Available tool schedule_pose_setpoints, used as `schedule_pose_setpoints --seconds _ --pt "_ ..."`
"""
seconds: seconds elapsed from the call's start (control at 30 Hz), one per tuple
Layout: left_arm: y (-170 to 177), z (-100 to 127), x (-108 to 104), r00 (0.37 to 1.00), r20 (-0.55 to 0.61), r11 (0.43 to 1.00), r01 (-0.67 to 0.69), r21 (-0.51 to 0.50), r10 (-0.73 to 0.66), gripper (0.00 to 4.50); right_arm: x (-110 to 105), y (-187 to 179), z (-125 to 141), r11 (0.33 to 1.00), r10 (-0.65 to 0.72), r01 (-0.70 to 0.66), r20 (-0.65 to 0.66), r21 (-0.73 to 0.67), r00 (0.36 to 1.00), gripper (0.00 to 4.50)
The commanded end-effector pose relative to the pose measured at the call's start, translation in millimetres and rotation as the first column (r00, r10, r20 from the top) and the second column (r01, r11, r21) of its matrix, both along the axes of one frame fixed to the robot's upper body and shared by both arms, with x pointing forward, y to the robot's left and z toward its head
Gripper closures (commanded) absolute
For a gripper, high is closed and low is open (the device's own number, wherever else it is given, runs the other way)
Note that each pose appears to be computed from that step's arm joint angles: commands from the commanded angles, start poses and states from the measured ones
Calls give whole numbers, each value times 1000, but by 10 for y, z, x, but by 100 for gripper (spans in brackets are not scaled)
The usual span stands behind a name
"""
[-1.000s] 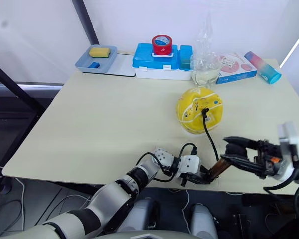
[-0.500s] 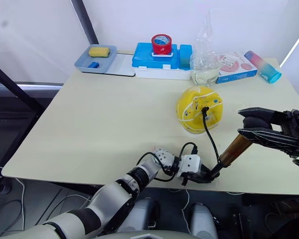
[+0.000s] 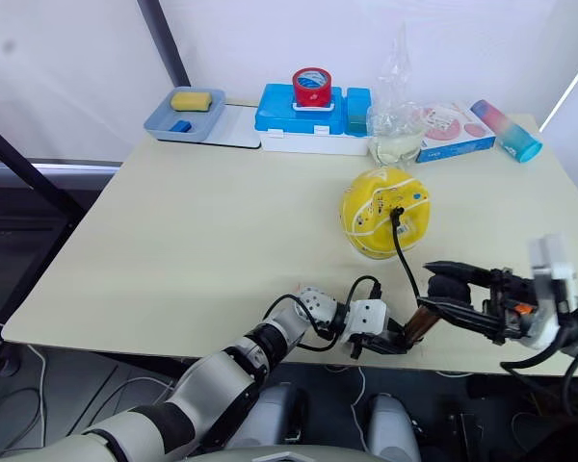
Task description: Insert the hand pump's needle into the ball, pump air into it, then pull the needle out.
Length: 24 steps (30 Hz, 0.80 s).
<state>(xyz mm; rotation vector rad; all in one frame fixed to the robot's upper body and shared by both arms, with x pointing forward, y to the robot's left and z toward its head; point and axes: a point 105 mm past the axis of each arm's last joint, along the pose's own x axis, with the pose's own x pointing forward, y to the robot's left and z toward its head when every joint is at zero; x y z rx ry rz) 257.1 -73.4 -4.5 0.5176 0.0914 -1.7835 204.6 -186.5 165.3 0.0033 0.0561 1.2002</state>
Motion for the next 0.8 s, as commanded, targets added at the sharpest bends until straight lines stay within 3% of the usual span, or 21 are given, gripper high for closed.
schedule_pose_setpoints --seconds 0.03,0.2,0.47,0.8 --pt "108 -223 -110 999 -26 993 39 108 -37 340 4 -19 -350 997 -16 12 -43 -81 999 246" --pt "112 -233 -97 999 -13 990 43 131 -42 340 49 -47 -354 996 -29 29 2 -80 1000 246" --pt "126 -260 -140 998 -35 991 50 123 -46 340 15 -148 356 998 3 5 132 -59 991 246" --pt "152 -259 -121 999 -33 991 48 127 -44 340 -110 -272 1038 1000 8 -4 147 -29 989 246"
